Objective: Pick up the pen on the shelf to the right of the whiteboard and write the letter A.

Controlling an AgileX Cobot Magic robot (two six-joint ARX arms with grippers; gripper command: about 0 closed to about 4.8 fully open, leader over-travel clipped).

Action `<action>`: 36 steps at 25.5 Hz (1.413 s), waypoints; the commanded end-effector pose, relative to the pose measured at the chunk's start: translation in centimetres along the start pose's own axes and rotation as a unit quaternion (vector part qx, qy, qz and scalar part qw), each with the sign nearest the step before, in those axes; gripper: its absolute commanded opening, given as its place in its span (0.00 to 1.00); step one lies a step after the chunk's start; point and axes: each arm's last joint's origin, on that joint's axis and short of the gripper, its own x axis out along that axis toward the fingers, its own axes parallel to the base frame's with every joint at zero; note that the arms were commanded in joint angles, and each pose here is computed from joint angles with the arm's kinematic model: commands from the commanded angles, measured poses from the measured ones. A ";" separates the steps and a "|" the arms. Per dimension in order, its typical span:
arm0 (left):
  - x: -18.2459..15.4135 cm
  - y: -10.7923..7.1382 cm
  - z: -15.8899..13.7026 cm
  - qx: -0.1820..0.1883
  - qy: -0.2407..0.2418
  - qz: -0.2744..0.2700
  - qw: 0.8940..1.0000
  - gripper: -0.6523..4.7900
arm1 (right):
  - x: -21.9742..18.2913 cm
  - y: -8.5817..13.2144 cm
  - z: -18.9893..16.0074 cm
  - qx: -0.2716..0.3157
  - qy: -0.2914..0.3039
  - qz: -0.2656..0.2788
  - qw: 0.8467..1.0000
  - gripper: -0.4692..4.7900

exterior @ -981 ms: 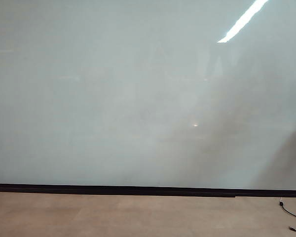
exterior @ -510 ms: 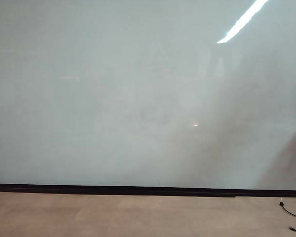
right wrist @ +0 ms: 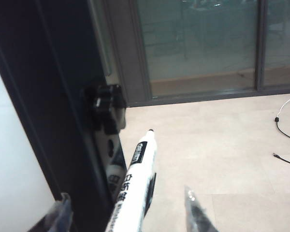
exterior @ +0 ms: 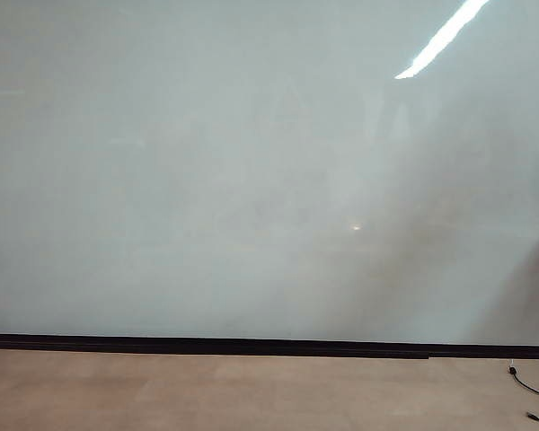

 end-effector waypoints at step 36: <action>0.0 0.0 0.1 0.002 -0.004 0.000 1.000 0.11 | -0.5 0.6 -0.6 -0.023 0.007 0.001 1.000 0.49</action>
